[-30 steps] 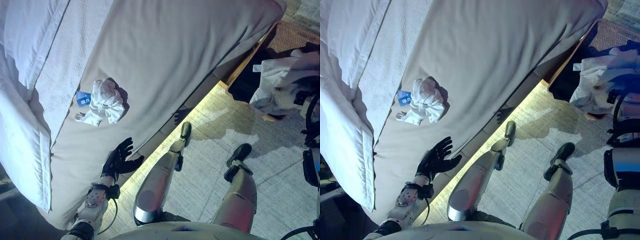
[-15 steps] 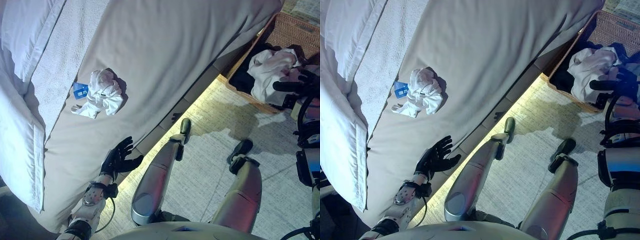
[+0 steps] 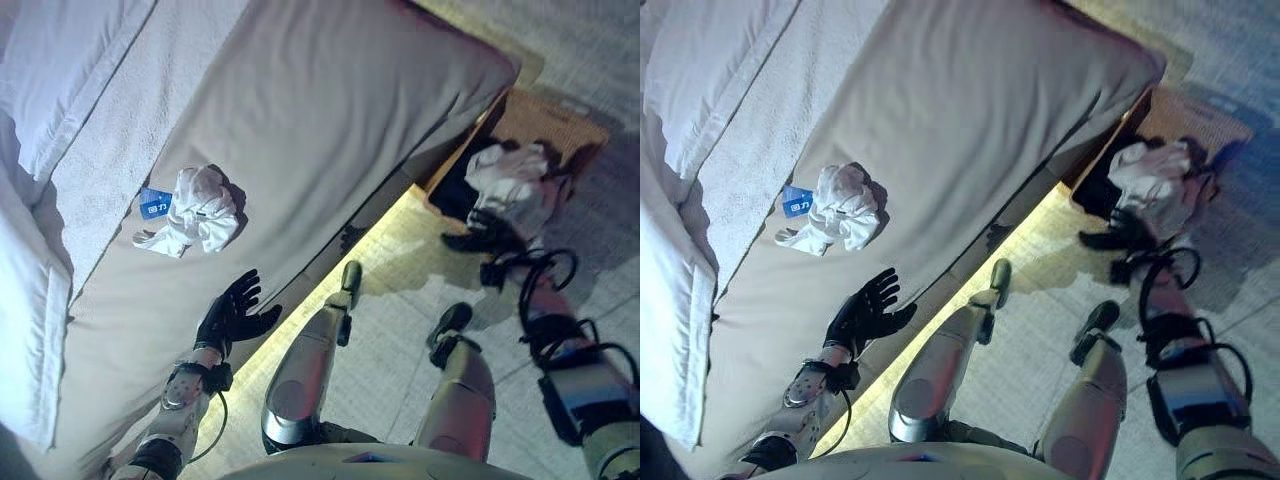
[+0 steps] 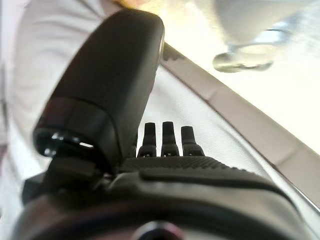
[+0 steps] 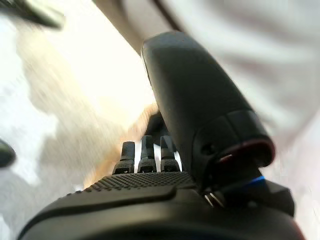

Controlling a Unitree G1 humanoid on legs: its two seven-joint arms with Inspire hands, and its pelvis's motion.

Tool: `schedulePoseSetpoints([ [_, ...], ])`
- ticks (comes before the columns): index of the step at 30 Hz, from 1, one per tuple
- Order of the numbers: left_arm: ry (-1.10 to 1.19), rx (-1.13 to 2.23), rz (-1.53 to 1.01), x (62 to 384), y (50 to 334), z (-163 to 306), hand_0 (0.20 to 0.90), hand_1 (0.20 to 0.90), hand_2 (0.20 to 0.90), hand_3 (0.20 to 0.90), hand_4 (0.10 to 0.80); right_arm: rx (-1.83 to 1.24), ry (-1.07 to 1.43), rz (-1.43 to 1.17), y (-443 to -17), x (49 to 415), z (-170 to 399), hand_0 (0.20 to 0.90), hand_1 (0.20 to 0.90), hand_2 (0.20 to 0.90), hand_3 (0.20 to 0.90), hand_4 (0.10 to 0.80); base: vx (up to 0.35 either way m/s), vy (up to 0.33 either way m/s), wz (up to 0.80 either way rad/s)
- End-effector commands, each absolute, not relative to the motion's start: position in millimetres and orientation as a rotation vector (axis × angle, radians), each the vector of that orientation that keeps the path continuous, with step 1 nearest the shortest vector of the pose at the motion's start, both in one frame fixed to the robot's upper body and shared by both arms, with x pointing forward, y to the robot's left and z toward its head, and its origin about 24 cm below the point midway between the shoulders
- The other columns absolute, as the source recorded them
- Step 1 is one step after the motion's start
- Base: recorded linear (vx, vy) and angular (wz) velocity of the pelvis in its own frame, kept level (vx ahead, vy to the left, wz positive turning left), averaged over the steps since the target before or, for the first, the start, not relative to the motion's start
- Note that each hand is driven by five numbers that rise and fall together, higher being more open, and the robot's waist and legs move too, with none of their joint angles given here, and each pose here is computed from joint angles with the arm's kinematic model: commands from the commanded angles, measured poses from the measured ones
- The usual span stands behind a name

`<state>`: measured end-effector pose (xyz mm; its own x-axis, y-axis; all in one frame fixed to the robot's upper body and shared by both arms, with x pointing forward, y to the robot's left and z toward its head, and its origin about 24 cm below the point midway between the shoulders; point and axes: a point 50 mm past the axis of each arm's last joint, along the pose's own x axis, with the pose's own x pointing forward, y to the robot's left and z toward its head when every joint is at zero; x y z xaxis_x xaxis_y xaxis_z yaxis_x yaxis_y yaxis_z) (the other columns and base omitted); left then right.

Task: Pick up the clothes from the bed and place them into the basket

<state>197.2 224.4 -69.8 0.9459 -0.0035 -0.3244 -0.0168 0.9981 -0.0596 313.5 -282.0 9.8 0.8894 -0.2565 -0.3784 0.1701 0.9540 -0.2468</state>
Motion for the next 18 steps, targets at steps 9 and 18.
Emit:
schedulePoseSetpoints([
  [9, 0.591, 0.171, 0.117, 141, 258, -108, 0.9, 0.9, 0.9, 0.9, 0.8, -0.334, 0.392, 0.099, -194, 260, -48, 0.9, 0.9, 0.9, 0.9, 0.8, 0.169, -0.033, 0.57],
  [18, 0.663, 0.161, 0.126, 141, 247, -117, 0.9, 0.9, 0.9, 0.9, 0.8, -0.437, 0.506, 0.206, -189, 230, -78, 0.9, 0.9, 0.9, 0.9, 0.8, 0.211, 0.262, 0.8],
])
